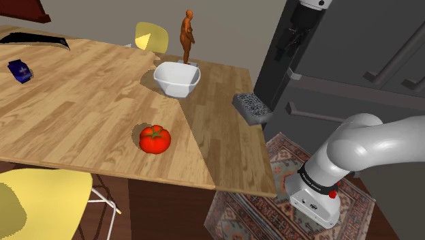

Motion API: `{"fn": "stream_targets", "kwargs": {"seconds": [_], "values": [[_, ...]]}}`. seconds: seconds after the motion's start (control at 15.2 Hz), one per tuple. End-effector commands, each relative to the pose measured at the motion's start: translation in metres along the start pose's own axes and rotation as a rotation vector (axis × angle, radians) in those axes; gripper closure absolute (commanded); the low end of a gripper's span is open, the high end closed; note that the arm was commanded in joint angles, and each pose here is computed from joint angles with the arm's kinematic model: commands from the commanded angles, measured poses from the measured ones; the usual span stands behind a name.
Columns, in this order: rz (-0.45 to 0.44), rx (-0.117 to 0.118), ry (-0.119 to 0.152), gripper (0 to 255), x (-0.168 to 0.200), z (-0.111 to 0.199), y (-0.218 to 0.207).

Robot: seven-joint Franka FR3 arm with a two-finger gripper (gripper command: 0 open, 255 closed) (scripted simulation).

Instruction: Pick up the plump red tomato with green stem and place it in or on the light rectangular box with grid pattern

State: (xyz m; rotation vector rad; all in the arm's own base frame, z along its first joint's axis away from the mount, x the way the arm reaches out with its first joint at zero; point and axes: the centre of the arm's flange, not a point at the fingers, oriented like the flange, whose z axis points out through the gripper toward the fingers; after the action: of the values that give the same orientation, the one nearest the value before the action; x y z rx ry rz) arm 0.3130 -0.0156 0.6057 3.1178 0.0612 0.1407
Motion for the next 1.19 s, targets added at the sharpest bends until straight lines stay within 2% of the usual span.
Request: {"fn": "stream_targets", "kwargs": {"seconds": [0.0, 0.53, 1.12], "values": [[0.000, 0.000, 0.000, 0, 0.000, 0.000, 0.000], [0.074, 0.215, 0.048, 0, -0.003, 0.091, -0.026], [0.156, 0.457, 0.101, 0, 0.002, 0.184, -0.077]]}}
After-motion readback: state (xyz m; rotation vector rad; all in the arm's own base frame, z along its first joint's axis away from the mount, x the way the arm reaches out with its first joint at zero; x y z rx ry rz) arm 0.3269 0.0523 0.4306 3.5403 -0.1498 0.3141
